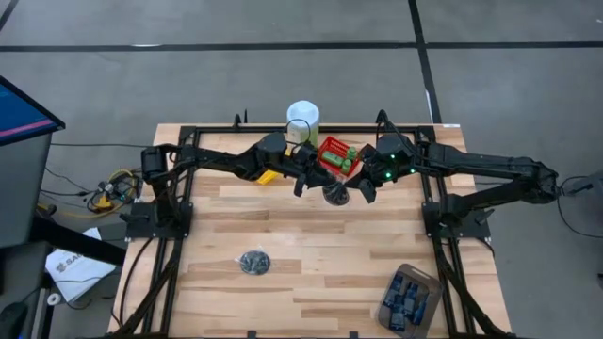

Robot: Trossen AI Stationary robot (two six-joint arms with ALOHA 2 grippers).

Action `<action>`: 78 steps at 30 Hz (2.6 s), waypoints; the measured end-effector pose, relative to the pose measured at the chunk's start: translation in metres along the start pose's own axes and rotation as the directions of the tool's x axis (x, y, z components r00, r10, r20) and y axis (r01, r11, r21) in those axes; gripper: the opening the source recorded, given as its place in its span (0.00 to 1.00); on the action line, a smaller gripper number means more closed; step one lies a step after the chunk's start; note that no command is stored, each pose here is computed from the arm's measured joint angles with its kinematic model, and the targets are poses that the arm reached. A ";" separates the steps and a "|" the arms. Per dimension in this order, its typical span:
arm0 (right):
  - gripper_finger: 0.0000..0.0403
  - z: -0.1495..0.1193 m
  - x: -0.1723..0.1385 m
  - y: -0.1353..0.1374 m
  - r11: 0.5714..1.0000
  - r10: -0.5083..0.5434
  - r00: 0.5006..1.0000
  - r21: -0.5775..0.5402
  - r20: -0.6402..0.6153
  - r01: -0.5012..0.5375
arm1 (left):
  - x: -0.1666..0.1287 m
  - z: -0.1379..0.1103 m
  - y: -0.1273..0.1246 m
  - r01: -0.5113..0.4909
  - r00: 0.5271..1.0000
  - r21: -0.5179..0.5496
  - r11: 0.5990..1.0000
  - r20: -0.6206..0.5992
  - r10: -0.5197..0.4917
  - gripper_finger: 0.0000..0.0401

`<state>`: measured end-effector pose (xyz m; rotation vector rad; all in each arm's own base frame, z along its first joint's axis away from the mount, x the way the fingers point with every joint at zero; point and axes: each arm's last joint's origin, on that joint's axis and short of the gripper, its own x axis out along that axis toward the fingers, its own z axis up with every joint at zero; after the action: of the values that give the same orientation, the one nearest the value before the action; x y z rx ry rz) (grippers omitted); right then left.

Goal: Pick & Place Travel size toiletries
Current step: Put the black hairbrush in the yellow bin

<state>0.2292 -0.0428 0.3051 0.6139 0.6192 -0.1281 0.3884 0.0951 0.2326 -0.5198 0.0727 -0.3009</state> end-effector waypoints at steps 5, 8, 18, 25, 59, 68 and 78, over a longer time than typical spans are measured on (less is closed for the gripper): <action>0.00 0.000 0.000 0.000 1.000 -0.001 1.000 0.000 -0.001 0.001 | 0.000 0.000 0.000 0.000 1.000 0.000 1.000 0.000 0.000 0.03; 0.00 0.000 0.000 0.000 1.000 -0.001 1.000 -0.013 -0.001 0.001 | 0.000 0.000 0.001 -0.002 1.000 0.000 1.000 0.000 0.002 0.01; 0.20 0.006 -0.020 0.002 0.992 0.023 0.995 -0.128 0.097 -0.010 | -0.037 0.049 -0.039 -0.090 0.996 0.098 0.991 0.038 0.087 0.00; 0.33 0.013 -0.067 0.006 0.970 0.083 0.945 -0.242 0.316 -0.005 | -0.085 0.072 -0.073 -0.343 0.937 0.218 0.914 0.012 0.349 0.00; 0.41 -0.014 -0.143 -0.010 0.980 -0.091 0.865 -0.111 0.494 0.167 | -0.177 -0.029 0.003 -0.870 0.474 0.105 0.482 -0.089 0.876 0.03; 0.52 -0.015 -0.143 -0.014 0.980 -0.122 0.865 -0.081 0.487 0.184 | -0.175 -0.032 0.003 -0.814 0.524 0.231 0.534 -0.107 0.845 0.28; 0.56 -0.015 -0.143 -0.014 0.980 -0.122 0.864 -0.078 0.488 0.183 | -0.172 -0.007 -0.045 -0.761 0.641 0.130 0.636 0.000 0.767 0.56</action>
<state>0.1012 -0.0548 0.3716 0.3891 0.1855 -0.3790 0.2111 0.1067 0.2474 -0.3181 0.3226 0.5316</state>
